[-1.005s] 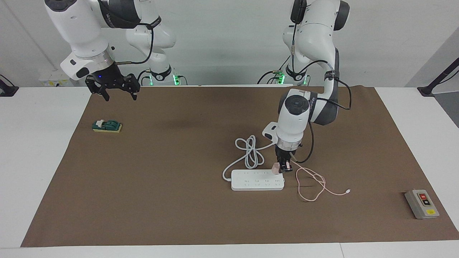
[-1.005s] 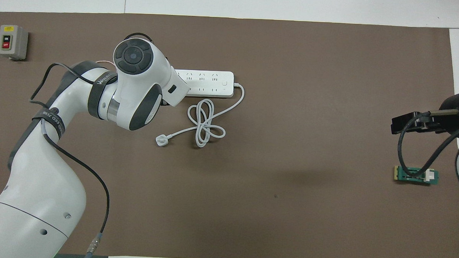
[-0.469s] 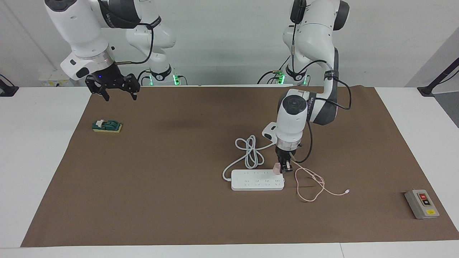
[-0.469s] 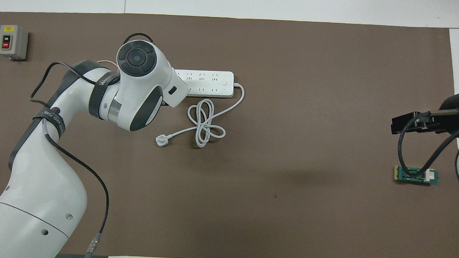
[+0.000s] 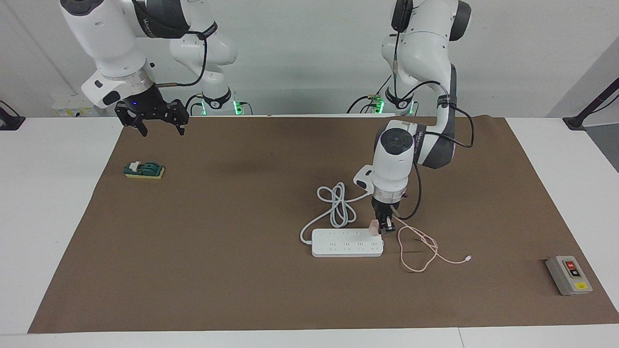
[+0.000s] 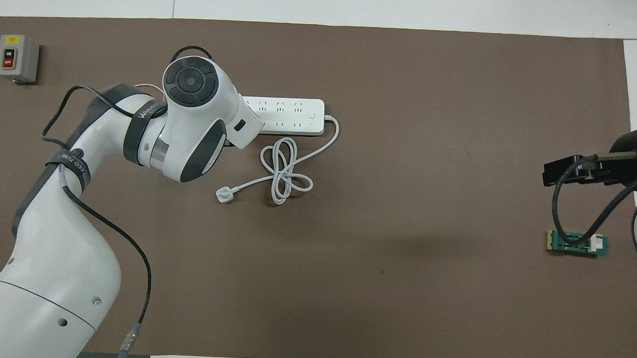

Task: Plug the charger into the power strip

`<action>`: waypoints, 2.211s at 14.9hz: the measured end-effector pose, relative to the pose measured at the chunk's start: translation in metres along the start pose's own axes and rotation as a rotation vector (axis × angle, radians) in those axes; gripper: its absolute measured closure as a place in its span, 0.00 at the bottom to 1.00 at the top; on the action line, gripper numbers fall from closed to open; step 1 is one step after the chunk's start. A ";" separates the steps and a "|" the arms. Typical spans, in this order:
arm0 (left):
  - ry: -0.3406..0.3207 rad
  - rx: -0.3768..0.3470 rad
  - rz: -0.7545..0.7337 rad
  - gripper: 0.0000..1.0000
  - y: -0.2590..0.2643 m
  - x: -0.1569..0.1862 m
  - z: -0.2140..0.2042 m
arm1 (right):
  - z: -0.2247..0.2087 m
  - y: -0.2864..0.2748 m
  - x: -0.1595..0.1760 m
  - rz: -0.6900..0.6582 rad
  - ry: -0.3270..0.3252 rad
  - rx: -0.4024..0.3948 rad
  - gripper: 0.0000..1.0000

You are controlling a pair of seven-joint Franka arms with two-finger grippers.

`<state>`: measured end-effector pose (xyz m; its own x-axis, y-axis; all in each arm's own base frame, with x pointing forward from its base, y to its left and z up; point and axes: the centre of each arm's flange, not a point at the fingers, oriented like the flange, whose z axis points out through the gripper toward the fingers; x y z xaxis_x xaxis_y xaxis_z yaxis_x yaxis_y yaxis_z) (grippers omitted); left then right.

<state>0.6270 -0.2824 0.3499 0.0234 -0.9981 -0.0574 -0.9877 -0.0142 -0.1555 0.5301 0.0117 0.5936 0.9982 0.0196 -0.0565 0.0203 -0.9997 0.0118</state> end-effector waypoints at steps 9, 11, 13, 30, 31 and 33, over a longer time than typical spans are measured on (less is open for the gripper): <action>0.000 -0.003 -0.020 0.71 0.004 0.004 0.002 | 0.000 0.000 0.000 0.000 0.000 0.000 0.00; 0.000 -0.003 -0.020 0.71 0.004 0.004 0.002 | 0.000 0.000 0.000 0.000 0.000 0.000 0.00; 0.000 -0.003 -0.019 0.71 0.004 0.004 0.003 | 0.000 0.000 0.000 0.000 0.000 0.000 0.00; -0.058 -0.037 0.006 0.71 -0.002 0.016 0.005 | 0.000 0.000 0.000 0.000 0.000 0.000 0.00; -0.059 -0.038 0.006 0.71 -0.003 0.016 0.005 | 0.000 0.000 0.000 0.000 0.000 0.000 0.00; -0.061 -0.043 0.005 0.71 -0.003 0.017 0.005 | 0.000 0.000 0.000 0.000 0.000 0.000 0.00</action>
<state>0.6316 -0.2990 0.3446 0.0263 -0.9926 -0.1183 -0.9935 -0.0128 -0.1130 0.5301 0.0117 0.5937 0.9982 0.0195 -0.0563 0.0202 -0.9997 0.0119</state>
